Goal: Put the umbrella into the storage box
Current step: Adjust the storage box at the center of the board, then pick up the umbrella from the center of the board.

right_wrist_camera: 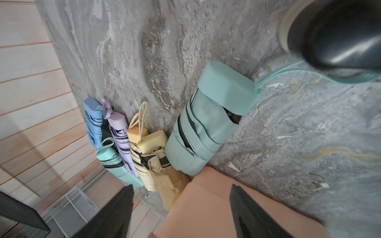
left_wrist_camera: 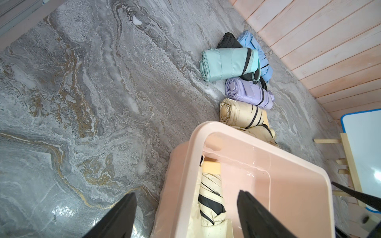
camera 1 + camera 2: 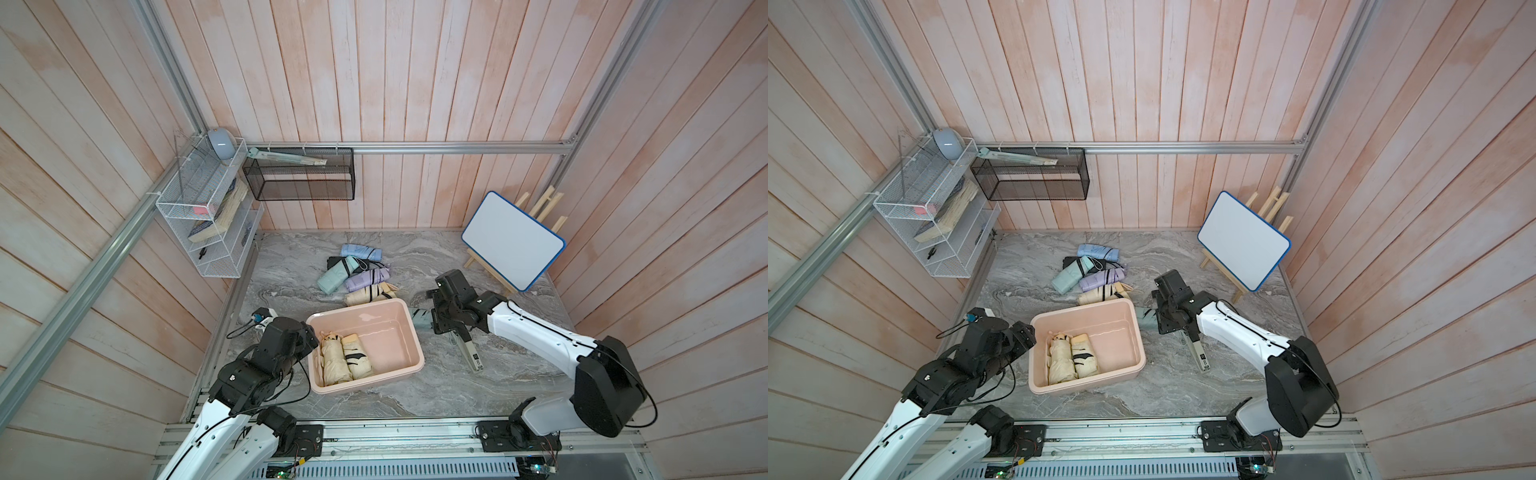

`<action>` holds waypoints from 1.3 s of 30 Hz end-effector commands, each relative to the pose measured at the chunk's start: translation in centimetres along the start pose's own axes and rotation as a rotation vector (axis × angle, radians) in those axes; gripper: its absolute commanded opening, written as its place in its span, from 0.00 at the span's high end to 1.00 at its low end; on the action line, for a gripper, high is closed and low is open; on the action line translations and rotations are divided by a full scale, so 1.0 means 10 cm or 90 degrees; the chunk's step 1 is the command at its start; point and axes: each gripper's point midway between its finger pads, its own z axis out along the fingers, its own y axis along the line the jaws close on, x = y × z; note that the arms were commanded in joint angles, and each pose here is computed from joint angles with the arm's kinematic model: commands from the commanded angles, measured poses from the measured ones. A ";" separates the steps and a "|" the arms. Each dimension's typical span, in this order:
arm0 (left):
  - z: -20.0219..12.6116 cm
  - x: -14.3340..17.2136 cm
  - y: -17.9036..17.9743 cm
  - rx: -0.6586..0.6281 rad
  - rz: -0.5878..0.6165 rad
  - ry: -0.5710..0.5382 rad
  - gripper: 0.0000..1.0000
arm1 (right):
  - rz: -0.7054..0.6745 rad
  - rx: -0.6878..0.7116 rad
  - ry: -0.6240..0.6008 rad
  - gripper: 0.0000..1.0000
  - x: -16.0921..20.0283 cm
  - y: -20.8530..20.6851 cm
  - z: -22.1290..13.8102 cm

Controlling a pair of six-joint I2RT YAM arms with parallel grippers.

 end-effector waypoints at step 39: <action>-0.16 -0.30 -0.15 0.016 0.041 -0.064 0.13 | 0.185 0.226 -0.055 0.17 -0.12 -0.39 0.90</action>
